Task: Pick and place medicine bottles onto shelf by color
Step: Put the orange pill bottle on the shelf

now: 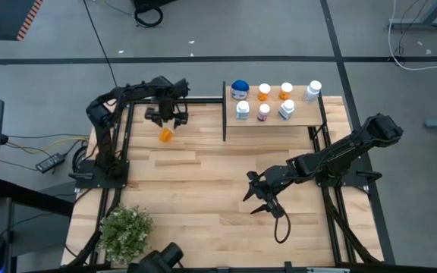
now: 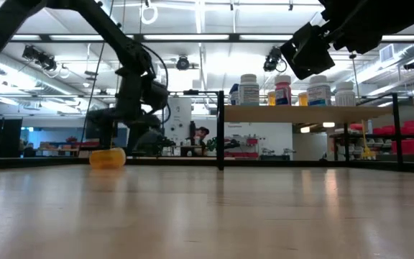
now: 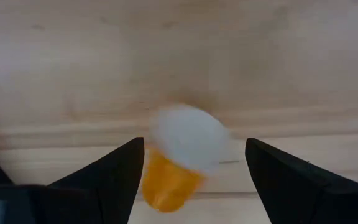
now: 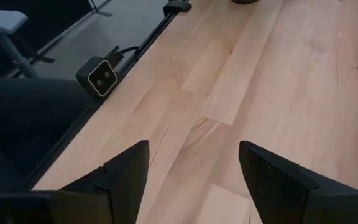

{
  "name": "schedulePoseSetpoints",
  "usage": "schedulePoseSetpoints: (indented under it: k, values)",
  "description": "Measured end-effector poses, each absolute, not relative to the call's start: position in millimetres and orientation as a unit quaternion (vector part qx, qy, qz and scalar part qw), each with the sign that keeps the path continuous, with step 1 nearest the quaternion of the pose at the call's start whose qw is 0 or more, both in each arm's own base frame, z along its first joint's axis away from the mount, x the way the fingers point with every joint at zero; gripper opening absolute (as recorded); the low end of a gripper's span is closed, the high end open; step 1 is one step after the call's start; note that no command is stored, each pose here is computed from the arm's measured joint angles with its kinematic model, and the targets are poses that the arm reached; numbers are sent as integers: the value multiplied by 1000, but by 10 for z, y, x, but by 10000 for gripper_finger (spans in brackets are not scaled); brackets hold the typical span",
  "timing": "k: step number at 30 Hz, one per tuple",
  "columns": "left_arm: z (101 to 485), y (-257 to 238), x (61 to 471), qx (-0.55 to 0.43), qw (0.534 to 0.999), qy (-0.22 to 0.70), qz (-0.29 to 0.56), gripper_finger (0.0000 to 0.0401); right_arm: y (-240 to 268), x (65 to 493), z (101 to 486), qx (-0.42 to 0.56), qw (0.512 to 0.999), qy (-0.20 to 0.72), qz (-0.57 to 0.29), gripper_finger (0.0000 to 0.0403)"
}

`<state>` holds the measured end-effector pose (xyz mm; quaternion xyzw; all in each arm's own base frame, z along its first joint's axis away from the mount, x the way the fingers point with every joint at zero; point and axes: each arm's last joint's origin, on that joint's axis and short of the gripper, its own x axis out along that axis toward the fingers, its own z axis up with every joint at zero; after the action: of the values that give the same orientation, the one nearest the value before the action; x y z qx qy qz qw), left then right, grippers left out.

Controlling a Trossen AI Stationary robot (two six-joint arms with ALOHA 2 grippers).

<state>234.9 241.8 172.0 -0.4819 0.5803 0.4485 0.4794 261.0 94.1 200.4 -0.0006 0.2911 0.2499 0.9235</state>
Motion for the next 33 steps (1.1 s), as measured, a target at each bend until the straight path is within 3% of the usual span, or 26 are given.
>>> schedulePoseSetpoints:
  k: [9, 17, 20, 28, 33]
  values:
    - [1689, 2438, 2324, -482, 474, 590, 440, 286, 935, 2619, 2012, 5, 928, 288, 235, 257]
    - [1734, 2239, 2523, -471, 536, 628, 311, 286, 923, 2640, 2033, -3, 939, 273, 209, 257]
    - [1889, 2082, 2678, -396, 563, 676, 261, 286, 916, 2652, 2046, -7, 945, 265, 193, 257]
    - [2427, 1546, 3118, -60, 596, 772, 213, 286, 902, 2678, 2079, -17, 957, 242, 160, 257]
    - [2220, 1296, 3281, -10, 534, 822, 198, 286, 899, 2686, 2093, -18, 960, 234, 151, 257]
